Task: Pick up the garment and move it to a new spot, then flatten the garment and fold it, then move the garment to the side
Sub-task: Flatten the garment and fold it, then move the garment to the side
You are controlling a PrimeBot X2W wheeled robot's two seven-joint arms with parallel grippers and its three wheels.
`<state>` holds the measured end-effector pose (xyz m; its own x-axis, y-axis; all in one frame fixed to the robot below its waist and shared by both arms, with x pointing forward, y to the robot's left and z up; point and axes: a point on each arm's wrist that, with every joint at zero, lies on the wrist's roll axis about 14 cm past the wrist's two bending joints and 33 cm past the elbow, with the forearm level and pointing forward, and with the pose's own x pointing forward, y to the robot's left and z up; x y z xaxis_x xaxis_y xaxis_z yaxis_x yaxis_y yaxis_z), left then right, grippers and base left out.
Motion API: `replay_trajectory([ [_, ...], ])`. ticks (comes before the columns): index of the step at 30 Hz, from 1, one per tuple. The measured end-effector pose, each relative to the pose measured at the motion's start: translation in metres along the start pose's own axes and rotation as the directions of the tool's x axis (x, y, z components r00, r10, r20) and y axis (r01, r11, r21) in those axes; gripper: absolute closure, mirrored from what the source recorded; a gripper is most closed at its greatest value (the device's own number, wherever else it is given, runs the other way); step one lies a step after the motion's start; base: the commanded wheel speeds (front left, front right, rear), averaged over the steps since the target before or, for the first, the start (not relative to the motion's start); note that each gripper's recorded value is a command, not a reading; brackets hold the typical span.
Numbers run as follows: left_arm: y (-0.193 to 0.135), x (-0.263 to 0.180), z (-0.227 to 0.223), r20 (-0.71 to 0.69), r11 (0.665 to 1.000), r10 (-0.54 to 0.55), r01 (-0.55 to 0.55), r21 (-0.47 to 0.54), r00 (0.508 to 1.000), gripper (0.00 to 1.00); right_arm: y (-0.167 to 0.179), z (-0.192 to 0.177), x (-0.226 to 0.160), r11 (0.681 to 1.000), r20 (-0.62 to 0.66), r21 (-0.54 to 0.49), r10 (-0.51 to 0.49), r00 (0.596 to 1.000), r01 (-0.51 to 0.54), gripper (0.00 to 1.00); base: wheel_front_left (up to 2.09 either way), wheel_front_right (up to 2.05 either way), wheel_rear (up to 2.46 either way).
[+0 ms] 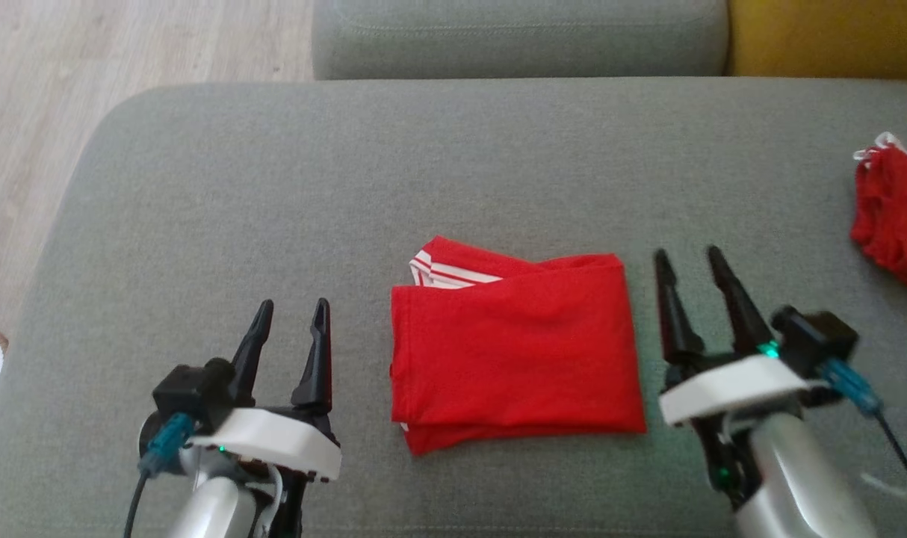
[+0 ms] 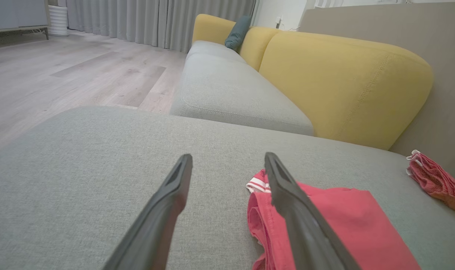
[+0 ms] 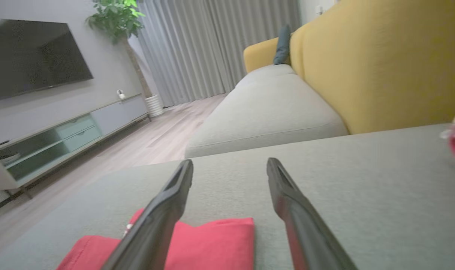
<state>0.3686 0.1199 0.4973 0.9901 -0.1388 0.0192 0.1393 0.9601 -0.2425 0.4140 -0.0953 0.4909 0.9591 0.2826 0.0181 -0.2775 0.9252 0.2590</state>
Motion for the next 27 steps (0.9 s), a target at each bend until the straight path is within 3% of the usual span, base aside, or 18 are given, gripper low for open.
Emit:
replay_trajectory([
  [10, 0.004, -0.007, 0.004, 0.018, 1.000, 0.020, -0.020, 0.002, 1.000, 0.00, -0.034, 0.011, -0.038, 0.990, 0.050, -0.058, -0.125, 0.991, 0.128, 0.00, 0.00, 0.00, 0.00],
  [27, 0.014, -0.014, -0.001, 0.010, 0.999, 0.051, -0.051, 0.015, 0.999, 0.00, -0.036, 0.004, -0.043, 0.989, 0.024, -0.051, -0.135, 0.990, 0.136, 0.00, 0.00, 0.00, 0.00],
])
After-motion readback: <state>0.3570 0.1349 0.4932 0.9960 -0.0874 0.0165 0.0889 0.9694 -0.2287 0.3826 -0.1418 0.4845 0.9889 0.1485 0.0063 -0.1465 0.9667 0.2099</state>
